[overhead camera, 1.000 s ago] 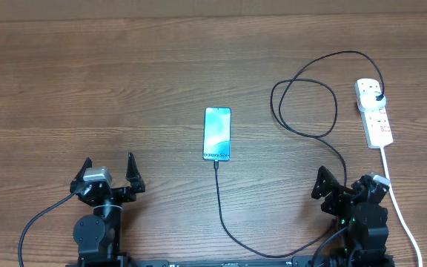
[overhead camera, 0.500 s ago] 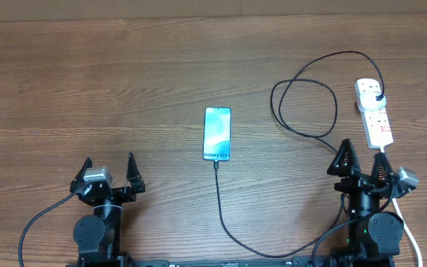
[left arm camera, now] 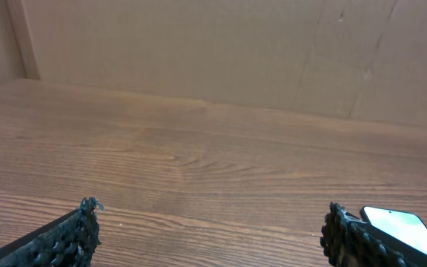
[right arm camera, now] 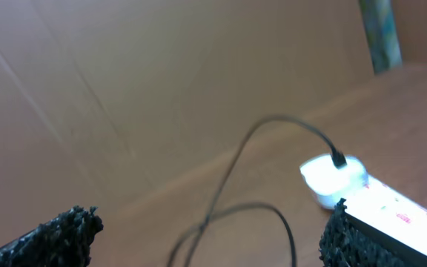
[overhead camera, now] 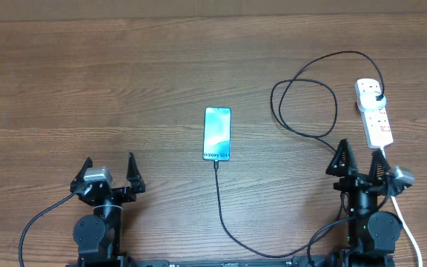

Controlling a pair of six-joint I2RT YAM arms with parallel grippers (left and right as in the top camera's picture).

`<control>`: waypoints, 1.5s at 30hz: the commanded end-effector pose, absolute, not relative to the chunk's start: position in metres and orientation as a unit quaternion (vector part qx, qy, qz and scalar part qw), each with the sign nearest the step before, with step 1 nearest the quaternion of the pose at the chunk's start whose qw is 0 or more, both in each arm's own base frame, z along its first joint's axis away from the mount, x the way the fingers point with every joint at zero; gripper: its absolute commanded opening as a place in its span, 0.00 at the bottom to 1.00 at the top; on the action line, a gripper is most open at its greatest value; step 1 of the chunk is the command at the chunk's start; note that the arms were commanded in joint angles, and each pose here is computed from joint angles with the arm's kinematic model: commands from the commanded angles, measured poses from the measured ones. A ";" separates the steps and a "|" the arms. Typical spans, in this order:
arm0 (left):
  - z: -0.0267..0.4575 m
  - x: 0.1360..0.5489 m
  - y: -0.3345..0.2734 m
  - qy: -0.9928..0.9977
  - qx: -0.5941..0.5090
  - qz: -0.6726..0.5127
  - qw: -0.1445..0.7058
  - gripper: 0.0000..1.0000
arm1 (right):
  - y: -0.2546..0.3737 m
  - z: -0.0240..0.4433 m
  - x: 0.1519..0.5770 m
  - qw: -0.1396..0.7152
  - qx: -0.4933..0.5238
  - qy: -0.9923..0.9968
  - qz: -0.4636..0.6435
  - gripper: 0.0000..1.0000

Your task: Plug charger to phone and switch on socket

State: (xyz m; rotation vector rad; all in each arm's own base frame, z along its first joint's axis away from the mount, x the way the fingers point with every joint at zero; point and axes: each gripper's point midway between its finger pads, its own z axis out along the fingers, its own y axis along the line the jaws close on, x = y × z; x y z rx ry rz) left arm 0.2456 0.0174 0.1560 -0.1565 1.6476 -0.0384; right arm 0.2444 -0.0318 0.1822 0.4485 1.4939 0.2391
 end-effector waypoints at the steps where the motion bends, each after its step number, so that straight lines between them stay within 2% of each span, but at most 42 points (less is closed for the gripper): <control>1: 0.156 0.246 0.016 0.732 -0.060 -0.014 0.679 1.00 | -0.028 0.169 0.245 0.694 0.161 0.697 0.079 1.00; 7: 0.156 0.246 0.016 0.732 -0.060 -0.014 0.679 1.00 | -0.026 0.169 0.245 0.697 0.125 0.705 0.050 1.00; 37: 0.156 0.246 0.016 0.732 -0.060 -0.014 0.679 0.99 | -0.033 0.170 0.244 0.699 0.138 0.701 0.036 1.00; 41: 0.156 0.246 0.016 0.732 -0.059 -0.014 0.679 1.00 | -0.021 0.169 0.246 0.698 0.061 0.714 0.006 1.00; 45: 0.156 0.246 0.016 0.732 -0.060 -0.014 0.679 1.00 | -0.021 0.169 0.246 0.698 0.044 0.715 -0.010 1.00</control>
